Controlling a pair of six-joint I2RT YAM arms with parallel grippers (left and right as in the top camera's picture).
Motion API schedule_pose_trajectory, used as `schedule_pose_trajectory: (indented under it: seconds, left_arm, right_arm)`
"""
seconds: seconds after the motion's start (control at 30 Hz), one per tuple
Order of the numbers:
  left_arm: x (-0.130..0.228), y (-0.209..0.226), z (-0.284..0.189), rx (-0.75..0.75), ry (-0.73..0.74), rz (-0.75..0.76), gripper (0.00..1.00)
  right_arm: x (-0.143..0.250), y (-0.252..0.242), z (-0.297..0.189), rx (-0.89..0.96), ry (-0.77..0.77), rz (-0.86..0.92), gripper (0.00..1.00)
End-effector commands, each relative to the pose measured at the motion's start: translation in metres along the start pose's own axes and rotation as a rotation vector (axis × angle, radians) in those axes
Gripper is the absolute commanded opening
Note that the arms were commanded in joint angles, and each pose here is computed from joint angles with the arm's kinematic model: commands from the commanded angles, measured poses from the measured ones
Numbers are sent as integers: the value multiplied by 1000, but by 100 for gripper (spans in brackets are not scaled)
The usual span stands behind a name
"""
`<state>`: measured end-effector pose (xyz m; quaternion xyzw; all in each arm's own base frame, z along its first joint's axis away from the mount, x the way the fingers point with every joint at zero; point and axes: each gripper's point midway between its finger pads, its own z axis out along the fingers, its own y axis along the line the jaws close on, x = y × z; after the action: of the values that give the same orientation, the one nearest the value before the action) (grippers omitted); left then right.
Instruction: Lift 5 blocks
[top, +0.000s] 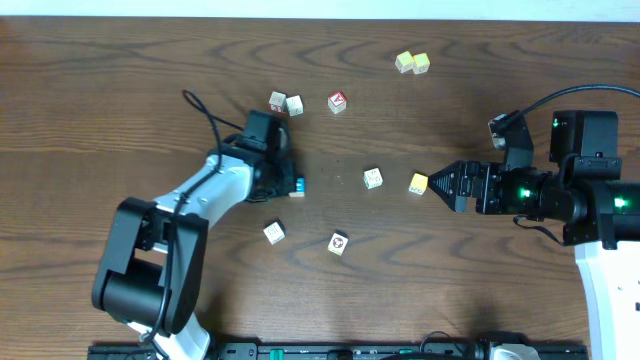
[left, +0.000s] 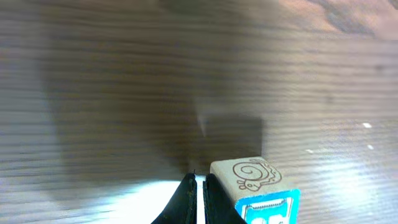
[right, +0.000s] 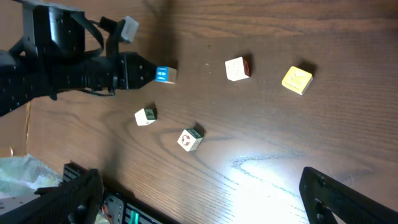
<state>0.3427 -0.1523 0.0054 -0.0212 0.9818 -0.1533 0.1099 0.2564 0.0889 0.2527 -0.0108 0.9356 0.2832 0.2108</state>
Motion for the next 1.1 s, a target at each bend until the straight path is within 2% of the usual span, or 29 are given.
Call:
schedule_pose_trajectory:
  seconds: [0.0, 0.3, 0.57, 0.7, 0.87, 0.9, 0.93, 1.0, 1.03, 1.07]
  left_arm:
    - [-2, -10, 1, 3, -12, 52, 7]
    - [10, -34, 3, 80, 25, 90, 8]
    - [14, -47, 2, 88, 25, 99, 7]
    - [-1, -43, -18, 91, -11, 72, 7]
    - [-18, -41, -71, 102, -69, 31, 8]
    - [-16, -42, -81, 105, -76, 17, 14]
    - [-13, -42, -91, 106, -78, 3, 25]
    - [2, -41, -108, 96, -53, -34, 57]
    - [11, -39, -113, 86, -28, -54, 68]
    - [23, -35, -117, 70, 8, -80, 73]
  right_arm:
    - [-5, -1, -5, 3, -20, -10, 98]
    - [-3, -1, -5, 4, -12, -4, 98]
    - [-2, -1, -5, 4, -8, -2, 98]
    - [-1, -1, -5, 5, -3, 1, 98]
    - [0, -1, -5, 6, 1, 3, 98]
    - [0, -1, -5, 7, 0, 3, 98]
    - [0, -3, -5, 13, -1, 3, 98]
    - [-1, -6, -5, 35, -4, 2, 98]
    - [-1, -8, -5, 45, -5, 3, 98]
    - [-1, -9, -5, 53, -5, 3, 98]
